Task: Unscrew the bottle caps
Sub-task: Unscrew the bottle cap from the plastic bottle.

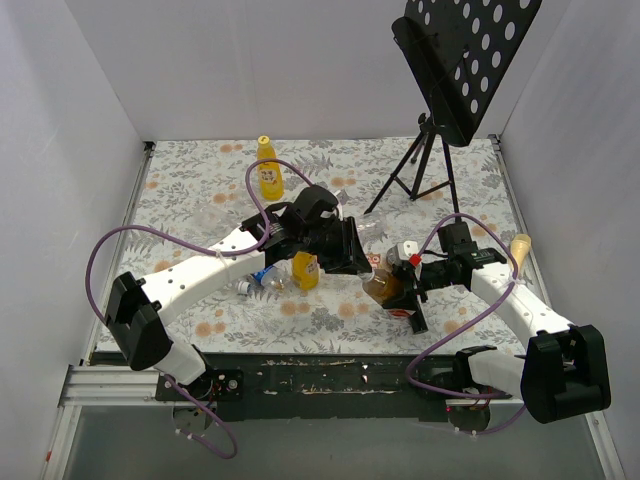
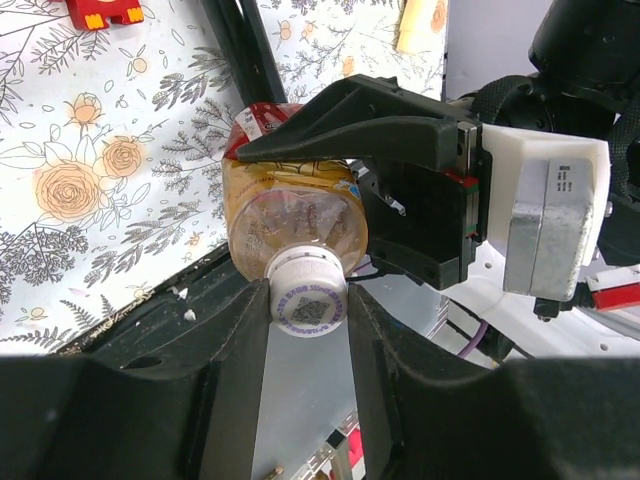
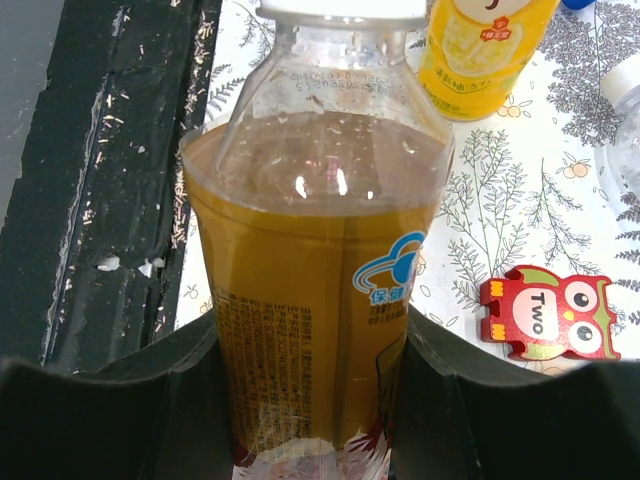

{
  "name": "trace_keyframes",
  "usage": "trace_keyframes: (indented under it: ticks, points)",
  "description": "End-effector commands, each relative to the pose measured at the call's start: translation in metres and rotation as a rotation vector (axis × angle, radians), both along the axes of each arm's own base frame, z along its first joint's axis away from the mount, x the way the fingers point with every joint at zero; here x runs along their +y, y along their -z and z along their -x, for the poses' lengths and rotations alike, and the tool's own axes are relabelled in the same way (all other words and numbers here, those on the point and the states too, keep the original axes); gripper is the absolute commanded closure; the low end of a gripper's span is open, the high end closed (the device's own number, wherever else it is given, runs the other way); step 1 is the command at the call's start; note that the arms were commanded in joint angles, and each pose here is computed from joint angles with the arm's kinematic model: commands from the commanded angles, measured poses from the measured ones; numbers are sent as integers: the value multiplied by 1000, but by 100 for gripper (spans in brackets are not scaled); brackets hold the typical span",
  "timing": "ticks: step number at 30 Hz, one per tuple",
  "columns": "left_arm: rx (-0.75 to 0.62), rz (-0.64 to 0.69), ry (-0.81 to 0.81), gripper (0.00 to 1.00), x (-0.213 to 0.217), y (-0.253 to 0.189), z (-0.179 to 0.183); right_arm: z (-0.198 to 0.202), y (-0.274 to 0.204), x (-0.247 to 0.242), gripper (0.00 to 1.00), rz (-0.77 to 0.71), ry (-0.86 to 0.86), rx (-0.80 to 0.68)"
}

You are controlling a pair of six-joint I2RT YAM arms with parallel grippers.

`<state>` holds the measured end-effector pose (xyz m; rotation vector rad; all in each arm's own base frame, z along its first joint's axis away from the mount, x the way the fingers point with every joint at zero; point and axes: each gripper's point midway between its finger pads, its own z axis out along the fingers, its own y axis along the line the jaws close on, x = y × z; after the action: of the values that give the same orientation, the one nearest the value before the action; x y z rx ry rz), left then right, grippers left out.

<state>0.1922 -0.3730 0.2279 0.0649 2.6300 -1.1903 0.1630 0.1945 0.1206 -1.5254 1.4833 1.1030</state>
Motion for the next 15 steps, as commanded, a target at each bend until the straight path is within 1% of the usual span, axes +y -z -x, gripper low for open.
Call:
trace_keyframes:
  ticks: [1, 2, 6, 10, 11, 13, 14, 15]
  points:
    - [-153, 142, -82, 60, -7, -60, -28, 8, 6, -2, 99, 35, -15, 16]
    - [-163, 142, -84, 53, -7, -61, -29, 8, 6, -2, 99, 35, -15, 16]
    - [-202, 134, -101, 40, -3, -65, -33, 8, 6, -3, 99, 36, -14, 16]
    - [-278, 118, -104, 34, 3, -73, -40, 7, 6, -2, 99, 36, -14, 16]
    - [-318, 107, -105, 34, 6, -76, -43, 7, 6, -2, 99, 36, -14, 15]
    - [-414, 89, -57, 24, 12, -81, -43, 7, 6, -2, 99, 35, -14, 13]
    - [-486, 87, -1, 19, 15, -85, -41, 7, 6, -2, 99, 34, -15, 15]
    - [-607, 85, 104, 13, 16, -88, -36, 8, 6, -2, 99, 33, -15, 15]
